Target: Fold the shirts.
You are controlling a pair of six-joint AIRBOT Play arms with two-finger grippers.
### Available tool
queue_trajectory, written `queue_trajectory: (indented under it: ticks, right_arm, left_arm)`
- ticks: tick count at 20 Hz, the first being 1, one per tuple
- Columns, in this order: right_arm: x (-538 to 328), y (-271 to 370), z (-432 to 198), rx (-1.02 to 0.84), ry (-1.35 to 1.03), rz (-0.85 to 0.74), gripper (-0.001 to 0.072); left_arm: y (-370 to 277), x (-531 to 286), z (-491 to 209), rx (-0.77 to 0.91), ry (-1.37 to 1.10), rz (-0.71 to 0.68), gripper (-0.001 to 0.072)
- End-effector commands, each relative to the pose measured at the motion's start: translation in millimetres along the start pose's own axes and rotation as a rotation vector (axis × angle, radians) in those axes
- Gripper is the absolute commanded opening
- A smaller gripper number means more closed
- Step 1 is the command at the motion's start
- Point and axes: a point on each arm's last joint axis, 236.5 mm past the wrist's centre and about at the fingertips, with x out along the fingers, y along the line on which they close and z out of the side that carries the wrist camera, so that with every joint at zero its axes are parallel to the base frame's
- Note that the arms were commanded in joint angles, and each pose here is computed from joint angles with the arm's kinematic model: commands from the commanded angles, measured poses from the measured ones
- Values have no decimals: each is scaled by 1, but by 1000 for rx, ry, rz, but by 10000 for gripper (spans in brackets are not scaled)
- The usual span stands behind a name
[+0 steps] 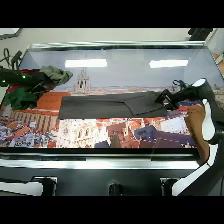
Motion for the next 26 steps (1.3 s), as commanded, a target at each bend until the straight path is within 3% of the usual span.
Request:
queue_trajectory:
  ticks: [1, 2, 3, 4, 5, 7, 9, 11, 14, 17, 22, 26]
  right_arm:
    - [23, 23, -8, -46, 19, -5, 358]
    - [20, 30, -9, -48, 11, -2, 48]
    - [12, 39, -10, -43, -1, 7, 45]
    - [0, 52, -11, -75, -27, 12, 44]
    - [-16, 65, -12, -108, -59, 17, 43]
    - [-52, 100, -21, -190, -130, 25, 42]
    - [-84, 141, -39, -281, -196, 43, 42]
    - [-114, 180, -69, -343, -238, 63, 42]
    - [-143, 206, -118, -415, -246, 29, 43]
    - [-167, 218, -156, -457, -242, 20, 43]
    - [-201, 234, -172, -493, -341, 53, 43]
    - [-182, 240, -159, -467, -313, 92, 43]
  left_arm:
    - [-56, 13, -17, 139, 39, -43, 699]
    - [-74, 27, -27, 189, 70, -60, 696]
    - [-90, 43, -40, 218, 102, -75, 640]
    - [-106, 60, -54, 247, 136, -89, 417]
    - [-122, 81, -69, 274, 164, -102, 141]
    - [-154, 130, -98, 325, 178, -123, 49]
    - [-178, 181, -134, 323, 229, -128, 29]
    - [-191, 227, -164, 218, 290, -152, 29]
    - [-225, 261, -183, -27, 363, -339, 29]
    - [-249, 272, -182, -170, 370, -460, 29]
    - [-292, 274, -238, -114, 459, -503, 29]
    - [-278, 255, -166, -72, 236, -470, 27]
